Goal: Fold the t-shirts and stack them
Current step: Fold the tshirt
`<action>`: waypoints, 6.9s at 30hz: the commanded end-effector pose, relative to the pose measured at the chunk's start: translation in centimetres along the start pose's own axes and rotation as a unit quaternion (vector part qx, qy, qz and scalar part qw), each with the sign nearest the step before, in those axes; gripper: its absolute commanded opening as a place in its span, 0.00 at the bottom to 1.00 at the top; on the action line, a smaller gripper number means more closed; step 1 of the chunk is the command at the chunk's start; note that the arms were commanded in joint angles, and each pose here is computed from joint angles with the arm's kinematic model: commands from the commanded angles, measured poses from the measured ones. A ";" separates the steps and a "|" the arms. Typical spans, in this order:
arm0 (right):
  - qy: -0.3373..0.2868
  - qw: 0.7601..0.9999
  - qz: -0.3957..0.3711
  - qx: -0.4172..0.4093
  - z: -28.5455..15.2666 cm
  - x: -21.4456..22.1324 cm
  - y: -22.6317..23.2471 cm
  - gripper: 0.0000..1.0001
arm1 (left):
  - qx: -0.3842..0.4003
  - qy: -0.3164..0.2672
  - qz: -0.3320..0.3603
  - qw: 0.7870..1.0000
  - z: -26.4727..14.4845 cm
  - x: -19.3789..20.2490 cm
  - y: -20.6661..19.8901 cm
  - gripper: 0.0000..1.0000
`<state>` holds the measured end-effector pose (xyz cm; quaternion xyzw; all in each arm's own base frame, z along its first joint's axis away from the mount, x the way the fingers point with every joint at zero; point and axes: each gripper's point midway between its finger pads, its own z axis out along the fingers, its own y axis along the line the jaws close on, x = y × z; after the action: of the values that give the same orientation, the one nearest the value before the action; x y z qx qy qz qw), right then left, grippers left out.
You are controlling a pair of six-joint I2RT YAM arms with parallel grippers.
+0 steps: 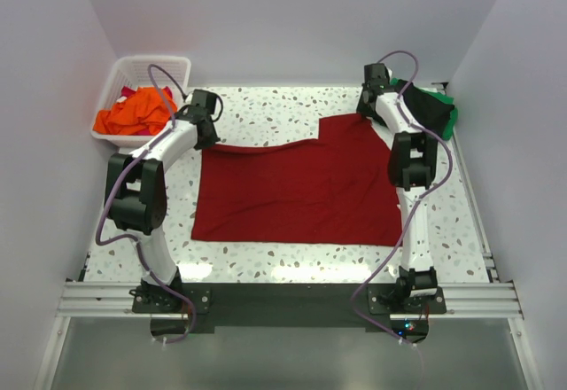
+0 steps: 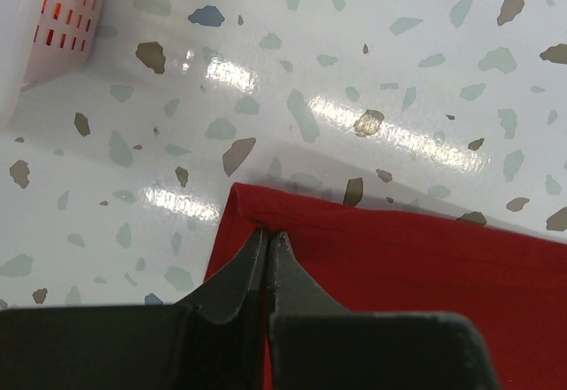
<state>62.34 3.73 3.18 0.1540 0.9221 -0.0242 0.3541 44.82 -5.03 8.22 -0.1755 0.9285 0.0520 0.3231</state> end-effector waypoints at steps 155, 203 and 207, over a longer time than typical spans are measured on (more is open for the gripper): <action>0.152 0.985 -0.021 -0.078 -18.9 16.3 0.3 0.06 | 0.063 0.076 -0.035 0.994 -6.7 8.4 2.4 0.47; 0.205 0.958 -0.057 -0.191 -35.1 28.5 0.0 0.51 | 0.070 0.069 -0.020 0.995 -6.8 9.2 2.8 0.47; 0.140 0.984 -0.055 -0.099 -33.7 25.5 -2.3 0.53 | 0.076 0.066 -0.019 0.995 -6.8 8.7 2.4 0.47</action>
<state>19.37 16.04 9.62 0.0326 0.9742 0.1458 0.1691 32.32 -6.37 6.93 -0.1871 0.9504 -0.0281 0.2468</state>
